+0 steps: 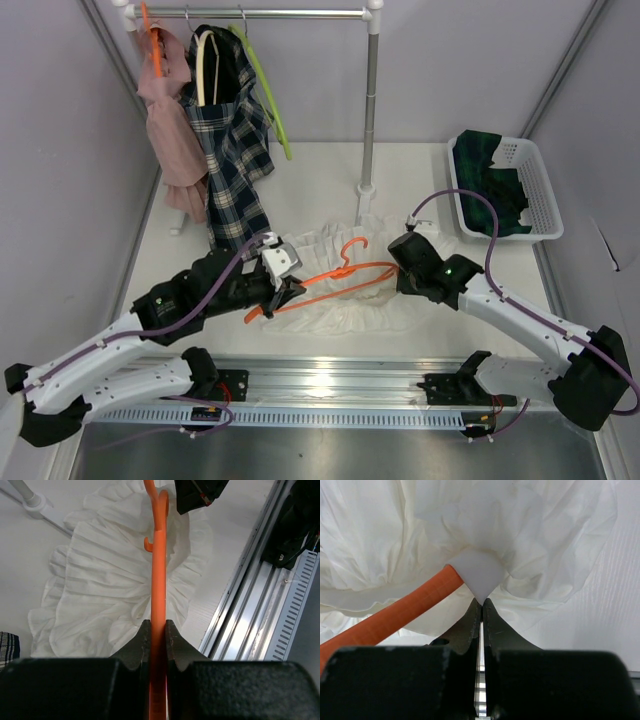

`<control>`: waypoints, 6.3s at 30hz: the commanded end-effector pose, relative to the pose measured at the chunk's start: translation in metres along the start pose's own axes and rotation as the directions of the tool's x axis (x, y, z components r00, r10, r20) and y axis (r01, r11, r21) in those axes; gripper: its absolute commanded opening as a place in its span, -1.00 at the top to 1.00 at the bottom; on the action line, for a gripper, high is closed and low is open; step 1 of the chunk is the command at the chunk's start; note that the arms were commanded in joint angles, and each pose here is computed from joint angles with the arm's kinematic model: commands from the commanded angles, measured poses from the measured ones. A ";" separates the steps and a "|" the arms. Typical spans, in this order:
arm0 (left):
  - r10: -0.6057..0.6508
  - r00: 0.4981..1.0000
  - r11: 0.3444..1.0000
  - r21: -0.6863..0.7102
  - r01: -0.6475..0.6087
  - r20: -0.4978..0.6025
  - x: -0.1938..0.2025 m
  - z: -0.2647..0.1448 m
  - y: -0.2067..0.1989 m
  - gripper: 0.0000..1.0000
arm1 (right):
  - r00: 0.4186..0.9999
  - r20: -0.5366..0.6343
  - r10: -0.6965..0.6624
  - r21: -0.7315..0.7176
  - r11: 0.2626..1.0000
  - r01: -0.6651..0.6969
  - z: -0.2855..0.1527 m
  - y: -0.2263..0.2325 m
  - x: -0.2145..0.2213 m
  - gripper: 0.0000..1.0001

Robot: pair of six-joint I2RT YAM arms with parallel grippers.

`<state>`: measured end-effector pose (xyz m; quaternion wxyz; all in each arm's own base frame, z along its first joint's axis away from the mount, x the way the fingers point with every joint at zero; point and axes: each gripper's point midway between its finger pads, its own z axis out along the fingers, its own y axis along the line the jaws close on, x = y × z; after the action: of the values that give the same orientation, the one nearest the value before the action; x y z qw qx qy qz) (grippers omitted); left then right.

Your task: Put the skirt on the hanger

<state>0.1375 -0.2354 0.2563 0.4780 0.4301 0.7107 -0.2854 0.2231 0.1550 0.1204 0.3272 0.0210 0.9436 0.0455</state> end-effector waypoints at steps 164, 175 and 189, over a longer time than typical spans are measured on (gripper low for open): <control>-0.627 0.723 0.763 -0.042 0.645 -0.289 0.077 0.114 0.003 0.27 | 0.902 0.410 0.136 -0.351 0.936 0.019 -0.063 0.037 -0.025 1.00; -0.615 0.696 0.762 -0.054 0.645 -0.369 0.105 0.132 -0.013 0.27 | 0.901 0.412 0.137 -0.350 0.937 0.017 -0.064 0.036 -0.026 1.00; -0.619 0.681 0.775 -0.163 0.611 -0.392 0.135 0.146 -0.006 0.17 | 0.898 0.418 0.138 -0.353 0.935 0.020 -0.067 0.035 -0.028 1.00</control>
<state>0.1675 -0.3071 0.0784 0.1765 0.2202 0.9025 -0.3253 0.1991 0.1779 0.1721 0.5043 -0.0228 0.8431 0.1855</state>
